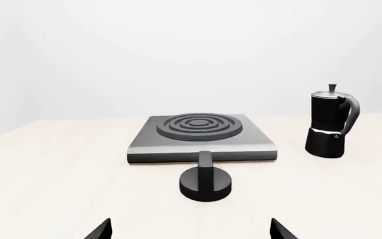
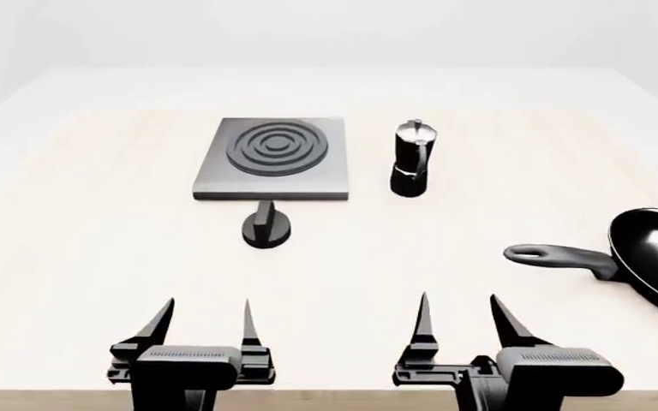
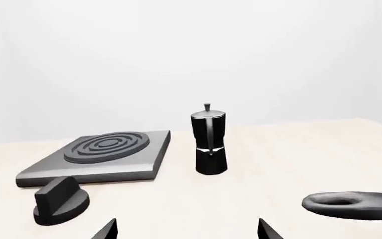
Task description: Put the frying pan on the stove.
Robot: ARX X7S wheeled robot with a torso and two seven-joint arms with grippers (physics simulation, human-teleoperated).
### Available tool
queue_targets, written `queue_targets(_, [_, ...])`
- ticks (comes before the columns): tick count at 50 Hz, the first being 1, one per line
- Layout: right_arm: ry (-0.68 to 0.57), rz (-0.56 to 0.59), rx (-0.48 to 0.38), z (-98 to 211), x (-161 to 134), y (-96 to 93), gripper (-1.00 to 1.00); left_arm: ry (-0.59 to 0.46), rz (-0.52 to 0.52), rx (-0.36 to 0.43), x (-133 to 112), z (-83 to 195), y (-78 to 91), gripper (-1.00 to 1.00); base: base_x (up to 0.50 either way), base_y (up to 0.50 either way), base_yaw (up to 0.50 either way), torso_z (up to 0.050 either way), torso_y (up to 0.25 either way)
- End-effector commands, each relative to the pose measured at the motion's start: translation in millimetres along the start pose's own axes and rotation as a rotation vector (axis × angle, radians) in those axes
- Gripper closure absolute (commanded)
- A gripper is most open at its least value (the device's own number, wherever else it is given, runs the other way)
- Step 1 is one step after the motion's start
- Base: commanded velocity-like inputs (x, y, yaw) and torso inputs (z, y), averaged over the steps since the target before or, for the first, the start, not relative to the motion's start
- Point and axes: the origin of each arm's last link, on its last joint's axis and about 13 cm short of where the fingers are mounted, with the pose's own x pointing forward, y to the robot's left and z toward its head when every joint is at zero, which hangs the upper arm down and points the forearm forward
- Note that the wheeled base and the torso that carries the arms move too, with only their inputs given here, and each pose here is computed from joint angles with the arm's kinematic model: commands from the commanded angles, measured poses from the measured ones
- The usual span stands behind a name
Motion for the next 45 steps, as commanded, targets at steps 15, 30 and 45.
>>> queue_targets(15, [-0.004, 0.009, 0.003, 1.2, -1.6, 1.0, -1.00, -0.002, -0.010, 0.003, -1.7, 0.9, -1.5, -1.00, 0.32, 0.00, 0.00, 0.000, 0.000])
queue_targets(30, [-0.005, 0.013, 0.002, 1.4, -2.0, 1.7, -1.00, -0.002, -0.013, 0.004, -2.4, 1.2, -1.7, -1.00, 0.33, 0.00, 0.00, 0.000, 0.000])
queue_targets(45, [-0.002, 0.019, 0.005, 1.7, -2.7, 2.3, -1.00, -0.001, -0.015, 0.006, -2.4, 1.1, -1.8, -1.00, 0.33, 0.00, 0.00, 0.000, 0.000])
